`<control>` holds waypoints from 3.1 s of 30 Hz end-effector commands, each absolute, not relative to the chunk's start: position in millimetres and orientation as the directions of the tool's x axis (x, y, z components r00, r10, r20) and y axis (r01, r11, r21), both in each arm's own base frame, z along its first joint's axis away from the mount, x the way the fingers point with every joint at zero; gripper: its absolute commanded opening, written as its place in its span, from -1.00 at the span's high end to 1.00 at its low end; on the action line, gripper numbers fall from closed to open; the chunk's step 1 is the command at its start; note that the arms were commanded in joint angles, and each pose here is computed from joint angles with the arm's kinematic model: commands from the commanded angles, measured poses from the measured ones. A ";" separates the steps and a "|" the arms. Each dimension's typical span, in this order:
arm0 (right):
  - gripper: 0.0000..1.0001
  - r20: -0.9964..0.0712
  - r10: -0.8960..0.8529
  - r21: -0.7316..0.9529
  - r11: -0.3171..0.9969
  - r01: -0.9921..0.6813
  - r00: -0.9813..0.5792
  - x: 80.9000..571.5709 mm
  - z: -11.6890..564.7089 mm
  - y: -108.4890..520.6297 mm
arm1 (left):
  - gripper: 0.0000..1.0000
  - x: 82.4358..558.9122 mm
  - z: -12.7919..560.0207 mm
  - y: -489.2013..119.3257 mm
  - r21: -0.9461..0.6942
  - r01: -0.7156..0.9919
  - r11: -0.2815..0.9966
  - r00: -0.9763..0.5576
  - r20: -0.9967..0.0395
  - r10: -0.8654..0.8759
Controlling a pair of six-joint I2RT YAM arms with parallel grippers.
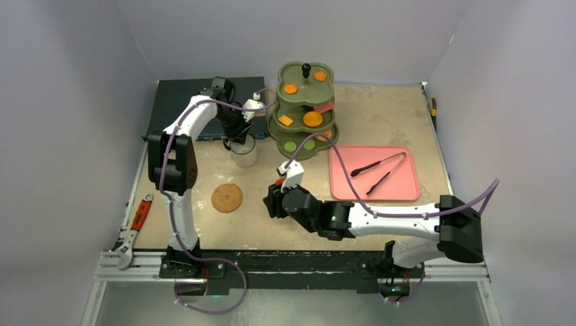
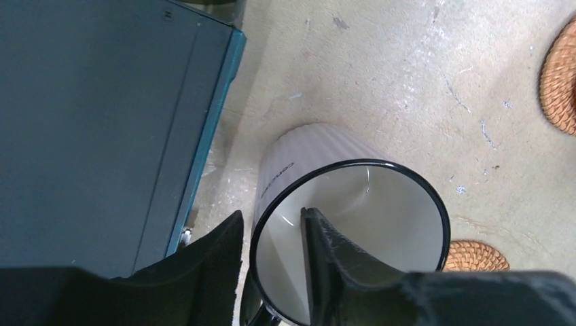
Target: Serve the afternoon tea
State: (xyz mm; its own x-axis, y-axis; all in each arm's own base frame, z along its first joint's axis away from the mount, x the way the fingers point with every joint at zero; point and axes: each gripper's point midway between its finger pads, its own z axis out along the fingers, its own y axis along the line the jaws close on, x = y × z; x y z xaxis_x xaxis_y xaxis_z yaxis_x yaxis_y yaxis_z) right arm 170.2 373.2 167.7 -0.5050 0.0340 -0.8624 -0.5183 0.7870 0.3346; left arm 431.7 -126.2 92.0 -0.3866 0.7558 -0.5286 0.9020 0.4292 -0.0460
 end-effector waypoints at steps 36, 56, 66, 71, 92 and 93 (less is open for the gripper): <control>-0.25 -0.900 -0.034 0.221 0.824 -0.521 -0.435 198.0 150.0 433.2 | 0.12 376.4 127.5 -64.9 -0.233 -0.045 0.971 -0.720 -0.666 -0.194; -0.33 -0.886 -0.002 0.243 0.849 -0.469 -0.464 203.1 152.3 434.8 | 0.13 391.0 124.9 -103.0 -0.037 0.890 0.454 -0.390 -0.577 0.718; -0.34 -0.877 0.023 0.260 0.863 -0.434 -0.480 201.6 152.4 417.6 | 0.04 379.1 139.0 -103.6 -0.012 0.975 0.222 -0.191 -0.557 0.808; -0.34 -0.877 0.028 0.265 0.861 -0.434 -0.479 201.6 154.9 417.1 | 0.07 384.2 120.0 -99.6 -0.007 0.983 0.181 -0.160 -0.506 0.847; -0.27 -0.885 0.026 0.250 0.869 -0.427 -0.464 218.0 156.7 417.7 | 1.00 393.6 122.8 -99.6 0.011 0.729 0.685 -0.527 -0.628 0.572; -0.28 -0.887 0.017 0.243 0.867 -0.436 -0.461 219.8 156.0 420.0 | 1.00 394.0 121.8 -93.0 0.022 0.676 0.737 -0.566 -0.625 0.538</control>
